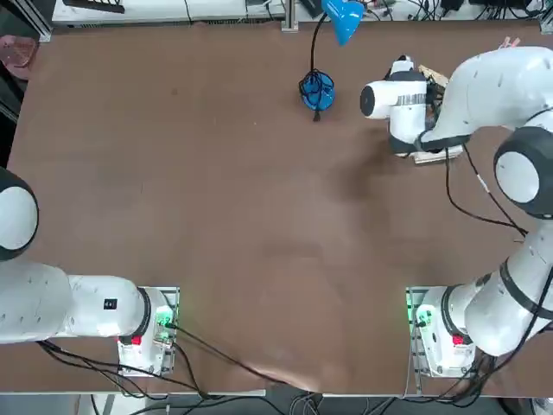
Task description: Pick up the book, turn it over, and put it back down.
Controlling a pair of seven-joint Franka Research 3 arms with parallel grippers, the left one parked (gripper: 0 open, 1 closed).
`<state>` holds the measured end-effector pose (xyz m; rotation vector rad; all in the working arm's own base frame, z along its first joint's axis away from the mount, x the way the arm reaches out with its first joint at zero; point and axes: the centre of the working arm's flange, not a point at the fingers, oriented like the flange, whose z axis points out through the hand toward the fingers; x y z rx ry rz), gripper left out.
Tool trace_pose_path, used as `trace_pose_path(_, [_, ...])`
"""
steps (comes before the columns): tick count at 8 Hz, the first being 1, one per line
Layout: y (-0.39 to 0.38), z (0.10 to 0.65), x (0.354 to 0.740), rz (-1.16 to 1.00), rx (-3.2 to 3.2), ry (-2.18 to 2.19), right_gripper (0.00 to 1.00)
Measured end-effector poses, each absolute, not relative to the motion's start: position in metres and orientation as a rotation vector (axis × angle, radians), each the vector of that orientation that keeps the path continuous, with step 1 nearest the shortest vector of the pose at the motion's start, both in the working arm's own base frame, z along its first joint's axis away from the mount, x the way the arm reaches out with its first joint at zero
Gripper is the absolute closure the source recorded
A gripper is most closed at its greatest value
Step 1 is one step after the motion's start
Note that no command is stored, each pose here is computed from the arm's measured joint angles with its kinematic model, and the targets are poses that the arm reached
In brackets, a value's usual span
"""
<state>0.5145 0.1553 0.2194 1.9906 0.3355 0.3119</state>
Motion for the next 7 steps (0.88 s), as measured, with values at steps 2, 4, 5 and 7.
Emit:
trace_pose_path(2, [0.158,0.199,0.509,0.324,1.979,0.321,0.89])
trace_pose_path(4, [0.161,0.189,0.506,0.349,1.972,0.301,0.89])
trace_pose_path(5, [0.162,0.183,0.504,0.372,1.958,0.291,0.89])
trace_pose_path(7, [0.163,0.165,0.499,0.403,1.932,0.274,0.89])
